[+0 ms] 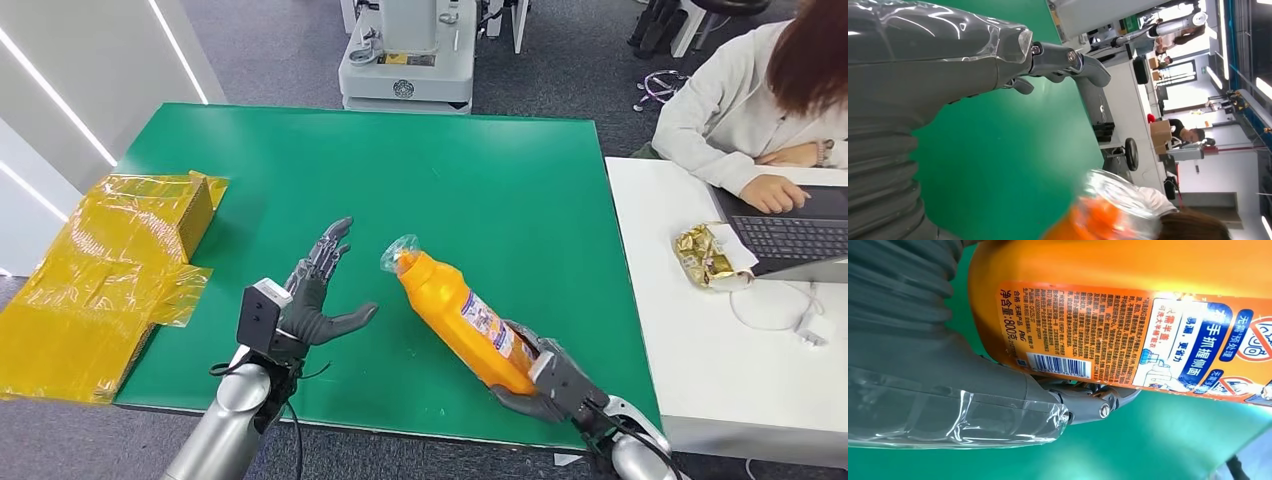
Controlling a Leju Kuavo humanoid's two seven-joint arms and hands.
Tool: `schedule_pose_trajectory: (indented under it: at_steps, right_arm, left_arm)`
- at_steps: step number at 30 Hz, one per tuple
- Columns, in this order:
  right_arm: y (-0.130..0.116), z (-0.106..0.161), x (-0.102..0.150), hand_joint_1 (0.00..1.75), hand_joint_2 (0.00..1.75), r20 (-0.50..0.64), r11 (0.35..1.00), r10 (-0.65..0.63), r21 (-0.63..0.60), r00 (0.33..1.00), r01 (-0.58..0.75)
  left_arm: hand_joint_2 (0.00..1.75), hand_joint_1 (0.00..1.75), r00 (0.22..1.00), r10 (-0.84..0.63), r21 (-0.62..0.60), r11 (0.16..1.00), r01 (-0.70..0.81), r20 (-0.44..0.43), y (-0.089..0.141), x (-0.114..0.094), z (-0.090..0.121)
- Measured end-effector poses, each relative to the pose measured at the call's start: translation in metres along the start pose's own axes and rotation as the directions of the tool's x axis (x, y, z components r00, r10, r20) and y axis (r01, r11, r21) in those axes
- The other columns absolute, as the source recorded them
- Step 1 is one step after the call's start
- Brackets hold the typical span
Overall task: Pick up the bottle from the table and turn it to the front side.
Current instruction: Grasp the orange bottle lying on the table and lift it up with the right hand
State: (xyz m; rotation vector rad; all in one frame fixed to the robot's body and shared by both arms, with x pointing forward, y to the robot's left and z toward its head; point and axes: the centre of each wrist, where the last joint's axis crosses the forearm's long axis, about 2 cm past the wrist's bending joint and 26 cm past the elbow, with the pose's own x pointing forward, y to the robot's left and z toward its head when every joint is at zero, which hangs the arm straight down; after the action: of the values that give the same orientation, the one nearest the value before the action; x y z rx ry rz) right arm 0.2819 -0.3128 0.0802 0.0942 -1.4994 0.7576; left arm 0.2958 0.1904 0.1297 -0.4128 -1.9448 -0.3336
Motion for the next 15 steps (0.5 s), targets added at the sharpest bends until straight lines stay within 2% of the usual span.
schedule_pose_trajectory:
  at_steps: [6, 15]
  right_arm:
    - [0.025, 0.029, 0.001, 1.75, 1.75, 0.042, 0.989, -0.107, -0.094, 0.993, 0.111]
    - [0.046, 0.035, 0.019, 1.75, 1.75, 0.098, 0.980, -0.117, -0.149, 0.988, 0.131]
  left_arm:
    - [1.75, 0.00, 0.998, -0.069, 0.016, 0.998, 0.069, 0.000, 0.000, 0.000, 0.003]
    - [1.75, 0.00, 0.997, -0.080, -0.004, 0.997, 0.080, 0.002, -0.003, 0.007, 0.002]
